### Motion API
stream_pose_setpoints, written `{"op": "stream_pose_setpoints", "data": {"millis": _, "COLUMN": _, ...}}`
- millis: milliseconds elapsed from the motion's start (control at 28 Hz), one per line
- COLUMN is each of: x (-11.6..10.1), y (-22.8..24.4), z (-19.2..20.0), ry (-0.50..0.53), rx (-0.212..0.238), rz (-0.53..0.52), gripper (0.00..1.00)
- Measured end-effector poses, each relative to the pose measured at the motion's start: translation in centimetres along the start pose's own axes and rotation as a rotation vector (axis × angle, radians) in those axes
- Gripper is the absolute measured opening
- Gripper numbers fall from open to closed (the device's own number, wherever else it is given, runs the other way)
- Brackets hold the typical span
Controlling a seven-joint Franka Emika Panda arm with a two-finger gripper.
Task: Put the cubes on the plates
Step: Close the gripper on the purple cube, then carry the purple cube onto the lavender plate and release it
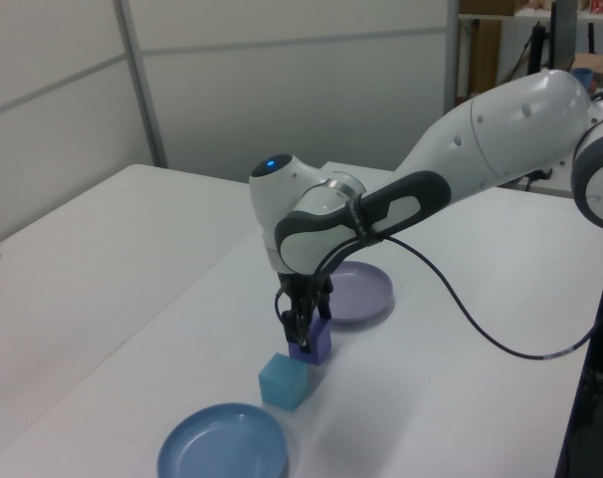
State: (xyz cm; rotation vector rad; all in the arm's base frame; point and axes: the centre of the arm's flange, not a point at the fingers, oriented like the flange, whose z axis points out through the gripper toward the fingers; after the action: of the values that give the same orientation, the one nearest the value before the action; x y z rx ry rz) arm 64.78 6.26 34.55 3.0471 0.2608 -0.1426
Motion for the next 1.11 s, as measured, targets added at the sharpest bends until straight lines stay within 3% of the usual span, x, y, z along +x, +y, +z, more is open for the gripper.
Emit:
{"op": "stream_pose_setpoints", "data": {"millis": 143, "x": 0.3, "y": 0.0, "z": 0.7, "ry": 0.010, "rx": 0.000, "rz": -0.002, "gripper": 0.96}}
{"op": "stream_pose_setpoints", "data": {"millis": 321, "x": 0.4, "y": 0.0, "z": 0.9, "ry": 0.010, "rx": -0.010, "rz": -0.008, "gripper": 0.72}}
{"op": "stream_pose_setpoints", "data": {"millis": 429, "x": 0.5, "y": 0.0, "z": 0.7, "ry": 0.015, "rx": -0.010, "rz": -0.007, "gripper": 0.64}}
{"op": "stream_pose_setpoints", "data": {"millis": 571, "x": 0.8, "y": 0.7, "z": -0.6, "ry": 0.041, "rx": -0.003, "rz": 0.011, "gripper": 0.63}}
{"op": "stream_pose_setpoints", "data": {"millis": 679, "x": 0.9, "y": 2.5, "z": -2.9, "ry": 0.081, "rx": 0.030, "rz": 0.058, "gripper": 0.62}}
{"op": "stream_pose_setpoints", "data": {"millis": 857, "x": -0.4, "y": 7.1, "z": -6.1, "ry": 0.117, "rx": 0.058, "rz": 0.125, "gripper": 0.62}}
{"op": "stream_pose_setpoints", "data": {"millis": 1107, "x": -2.3, "y": 14.5, "z": -5.9, "ry": 0.119, "rx": 0.096, "rz": 0.261, "gripper": 0.62}}
